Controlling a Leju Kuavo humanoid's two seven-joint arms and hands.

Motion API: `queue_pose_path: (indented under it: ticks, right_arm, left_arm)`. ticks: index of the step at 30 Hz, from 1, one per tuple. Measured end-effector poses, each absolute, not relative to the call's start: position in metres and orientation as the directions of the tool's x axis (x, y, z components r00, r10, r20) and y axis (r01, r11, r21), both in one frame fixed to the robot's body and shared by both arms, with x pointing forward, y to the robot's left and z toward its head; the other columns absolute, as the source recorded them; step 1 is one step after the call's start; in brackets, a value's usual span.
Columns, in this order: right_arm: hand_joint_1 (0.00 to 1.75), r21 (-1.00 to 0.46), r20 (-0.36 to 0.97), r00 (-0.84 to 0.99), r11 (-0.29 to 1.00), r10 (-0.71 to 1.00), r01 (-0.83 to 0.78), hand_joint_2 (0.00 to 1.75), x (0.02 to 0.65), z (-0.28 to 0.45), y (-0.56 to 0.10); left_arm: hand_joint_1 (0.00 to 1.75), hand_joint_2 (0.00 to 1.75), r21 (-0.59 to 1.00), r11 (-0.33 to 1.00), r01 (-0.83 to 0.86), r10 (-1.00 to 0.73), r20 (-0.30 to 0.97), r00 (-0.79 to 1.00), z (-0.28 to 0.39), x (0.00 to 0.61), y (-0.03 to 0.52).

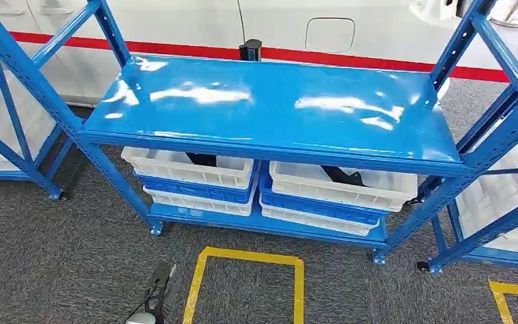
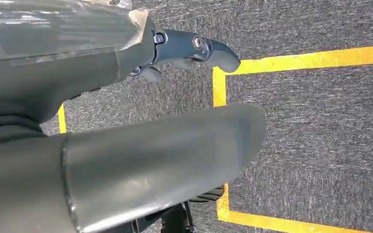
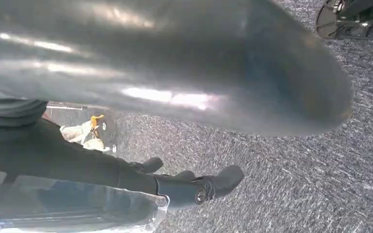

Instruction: Take the parts from the cabinet and place them on the table.

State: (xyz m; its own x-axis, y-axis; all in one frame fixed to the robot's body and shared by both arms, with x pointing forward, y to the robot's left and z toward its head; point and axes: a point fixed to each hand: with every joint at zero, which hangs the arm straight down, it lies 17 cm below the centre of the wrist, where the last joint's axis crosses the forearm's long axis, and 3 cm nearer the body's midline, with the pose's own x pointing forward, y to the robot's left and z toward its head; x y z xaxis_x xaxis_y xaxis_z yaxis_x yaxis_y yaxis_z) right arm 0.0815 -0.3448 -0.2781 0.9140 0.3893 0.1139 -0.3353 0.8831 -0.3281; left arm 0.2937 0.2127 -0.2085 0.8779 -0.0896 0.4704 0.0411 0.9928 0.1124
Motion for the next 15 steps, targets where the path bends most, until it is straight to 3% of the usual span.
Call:
queue_pose_path:
  ticks: [8, 9, 11, 12, 15]
  right_arm:
    - [0.0, -0.328, 0.114, 0.914, 0.883, 0.389, -0.335, 0.0, 0.0816, -0.2781, -0.3446]
    - [0.0, -0.328, 0.114, 0.914, 0.883, 0.389, -0.335, 0.0, 0.0815, -0.2781, -0.3446]
    - [0.0, -0.329, 0.114, 0.914, 0.883, 0.39, -0.335, 0.0, 0.0816, -0.2781, -0.3447]
    - [0.0, -0.333, 0.114, 0.914, 0.882, 0.39, -0.334, 1.75, 0.0819, -0.2779, -0.3457]
    - [0.0, -0.338, 0.112, 0.916, 0.881, 0.386, -0.33, 1.75, 0.0819, -0.2778, -0.3465]
  left_arm:
    - [0.0, 0.0, 0.112, 0.993, 0.041, -0.089, 0.47, 0.878, -0.2084, 0.2937, 0.2125]
    - [0.0, 1.75, 0.112, 0.993, 0.041, -0.089, 0.47, 0.878, -0.2084, 0.2937, 0.2125]
    - [0.0, 1.75, 0.112, 0.993, 0.041, -0.089, 0.47, 0.878, -0.2084, 0.2938, 0.2125]
    - [0.0, 1.75, 0.111, 0.993, 0.04, -0.088, 0.47, 0.878, -0.2084, 0.2937, 0.2124]
    - [0.0, 1.75, 0.107, 0.994, 0.036, -0.083, 0.469, 0.879, -0.2086, 0.2934, 0.2123]
